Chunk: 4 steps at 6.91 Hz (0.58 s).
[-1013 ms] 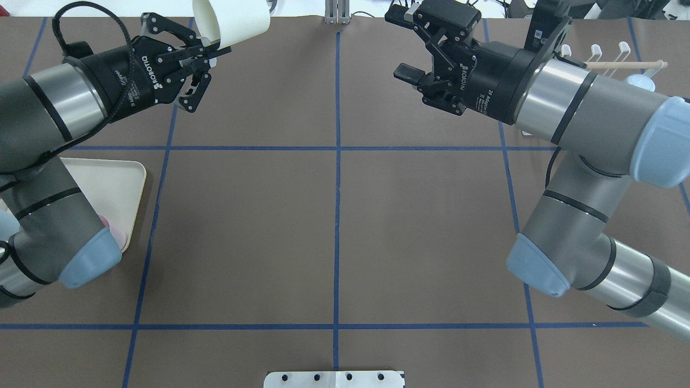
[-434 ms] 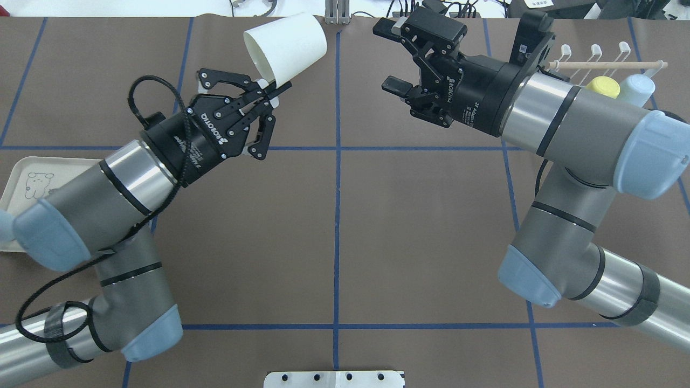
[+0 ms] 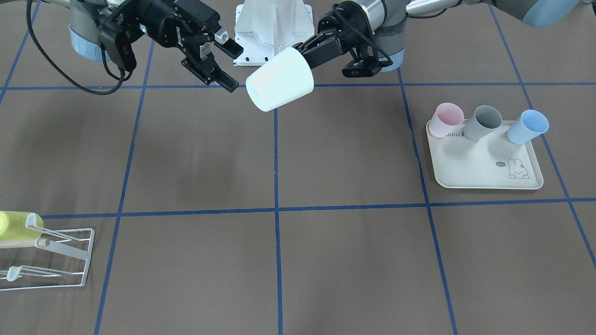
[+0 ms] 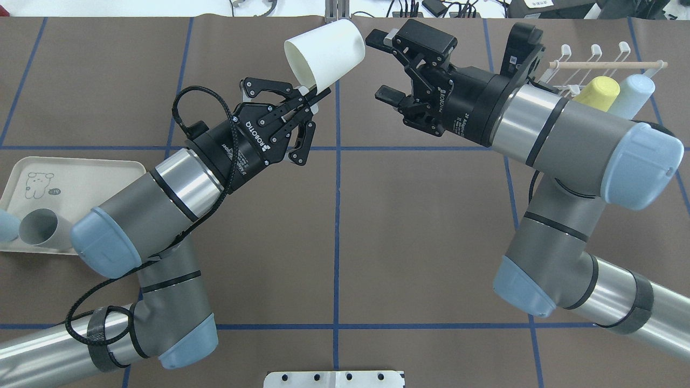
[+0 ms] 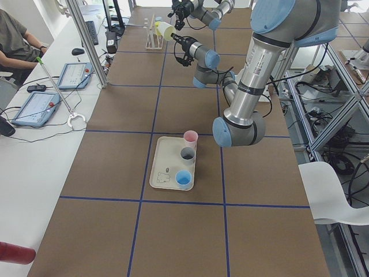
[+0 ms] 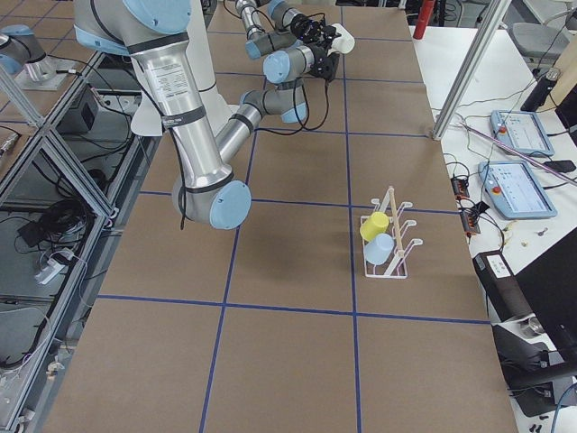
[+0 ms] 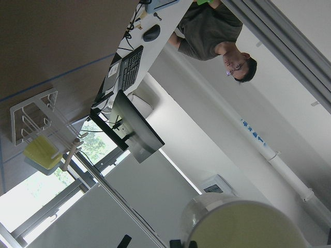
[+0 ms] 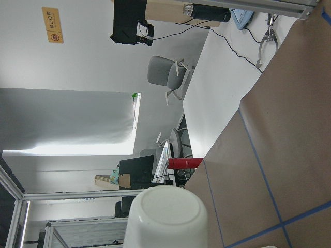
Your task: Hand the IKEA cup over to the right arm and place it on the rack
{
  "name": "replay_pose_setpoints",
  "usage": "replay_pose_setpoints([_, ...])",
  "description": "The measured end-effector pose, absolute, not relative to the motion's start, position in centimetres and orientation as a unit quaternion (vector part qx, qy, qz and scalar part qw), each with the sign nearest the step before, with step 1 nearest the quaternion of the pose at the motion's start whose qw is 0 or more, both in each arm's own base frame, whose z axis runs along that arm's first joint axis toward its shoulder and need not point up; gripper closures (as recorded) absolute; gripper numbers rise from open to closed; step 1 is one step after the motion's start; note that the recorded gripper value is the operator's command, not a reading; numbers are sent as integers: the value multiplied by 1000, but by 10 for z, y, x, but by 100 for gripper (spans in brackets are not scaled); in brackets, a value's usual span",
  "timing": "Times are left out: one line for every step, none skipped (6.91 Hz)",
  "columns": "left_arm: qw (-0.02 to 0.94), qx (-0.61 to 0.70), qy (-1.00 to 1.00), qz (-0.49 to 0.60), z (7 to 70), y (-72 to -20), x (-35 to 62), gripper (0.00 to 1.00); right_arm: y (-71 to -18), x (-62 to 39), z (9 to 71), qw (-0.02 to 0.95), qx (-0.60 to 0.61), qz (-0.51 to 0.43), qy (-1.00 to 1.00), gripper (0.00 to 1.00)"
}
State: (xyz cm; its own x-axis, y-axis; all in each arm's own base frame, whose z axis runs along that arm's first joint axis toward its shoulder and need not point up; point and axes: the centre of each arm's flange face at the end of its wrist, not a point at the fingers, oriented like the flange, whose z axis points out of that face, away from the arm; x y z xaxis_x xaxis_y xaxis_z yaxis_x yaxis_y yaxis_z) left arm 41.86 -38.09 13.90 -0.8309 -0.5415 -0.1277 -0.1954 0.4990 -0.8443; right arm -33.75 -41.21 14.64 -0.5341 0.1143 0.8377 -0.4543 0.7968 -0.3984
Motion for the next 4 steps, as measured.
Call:
replay_pose_setpoints([192,-222,844,-450,136,-378,423,100,-412,-339,147,472,103,302,-822,0])
replay_pose_setpoints([192,-226,843,-449,134,-374,427,100,-412,-340,148,473,102,302,-821,0])
replay_pose_setpoints([192,-229,843,-447,132,-370,430,100,-411,-341,147,473,101,301,-822,0])
replay_pose_setpoints([192,-233,843,-445,128,-367,432,100,-411,-343,146,473,100,300,-822,0])
